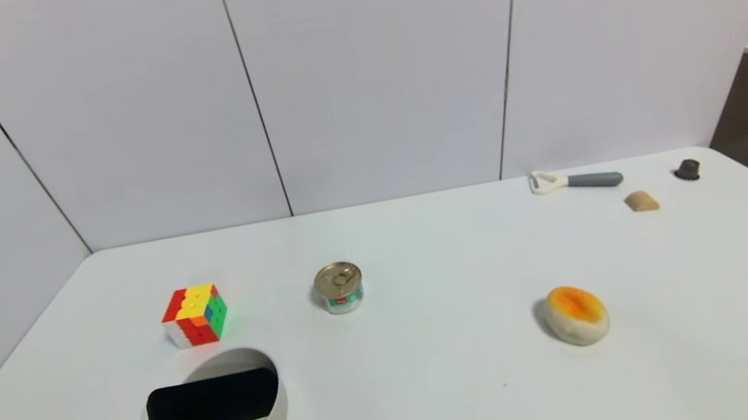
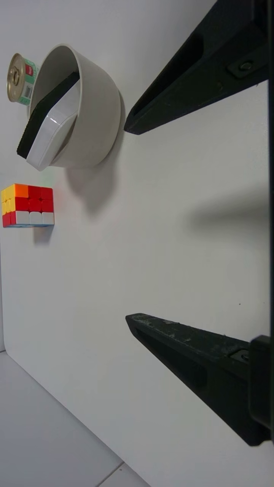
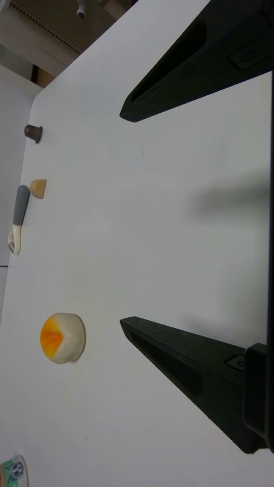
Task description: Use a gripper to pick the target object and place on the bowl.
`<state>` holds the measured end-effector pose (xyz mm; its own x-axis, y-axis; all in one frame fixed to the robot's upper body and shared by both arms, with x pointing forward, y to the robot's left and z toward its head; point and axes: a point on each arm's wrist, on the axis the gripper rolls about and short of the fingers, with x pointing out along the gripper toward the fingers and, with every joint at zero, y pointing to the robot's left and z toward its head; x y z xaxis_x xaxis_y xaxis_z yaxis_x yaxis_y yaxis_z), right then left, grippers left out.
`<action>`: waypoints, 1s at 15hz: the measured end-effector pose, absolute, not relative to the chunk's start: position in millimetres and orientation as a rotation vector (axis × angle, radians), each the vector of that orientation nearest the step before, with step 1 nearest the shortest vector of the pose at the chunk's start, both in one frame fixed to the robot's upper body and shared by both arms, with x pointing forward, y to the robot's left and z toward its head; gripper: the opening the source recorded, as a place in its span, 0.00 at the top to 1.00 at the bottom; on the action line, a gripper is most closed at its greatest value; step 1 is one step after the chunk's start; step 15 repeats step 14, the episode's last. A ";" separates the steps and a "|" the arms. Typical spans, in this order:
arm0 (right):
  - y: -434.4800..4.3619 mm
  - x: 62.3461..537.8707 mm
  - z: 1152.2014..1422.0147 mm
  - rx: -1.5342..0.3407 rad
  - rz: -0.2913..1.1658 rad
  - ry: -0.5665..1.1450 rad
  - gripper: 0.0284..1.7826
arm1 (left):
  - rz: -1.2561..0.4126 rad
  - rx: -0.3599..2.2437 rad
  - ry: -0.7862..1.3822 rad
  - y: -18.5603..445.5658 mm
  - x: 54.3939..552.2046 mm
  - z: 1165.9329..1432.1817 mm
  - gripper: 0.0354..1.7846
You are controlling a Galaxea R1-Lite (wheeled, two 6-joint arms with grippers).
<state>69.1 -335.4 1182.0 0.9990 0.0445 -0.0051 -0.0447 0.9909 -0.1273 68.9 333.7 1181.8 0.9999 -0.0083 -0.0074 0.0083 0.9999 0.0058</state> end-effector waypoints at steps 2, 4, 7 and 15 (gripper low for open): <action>-335.4 69.1 1181.8 -0.128 0.046 0.004 0.01 | -0.009 0.006 0.007 333.7 68.9 1181.8 0.06; -335.4 69.1 1181.9 -0.128 0.046 0.003 0.01 | -0.009 0.006 0.007 333.7 68.9 1181.9 0.06; -335.4 69.1 1181.7 -0.125 0.046 0.005 0.01 | -0.008 0.006 0.007 333.7 68.9 1181.8 0.06; -335.5 69.1 1181.9 -0.104 0.043 0.004 0.01 | -0.009 0.006 0.008 333.7 68.9 1181.8 0.06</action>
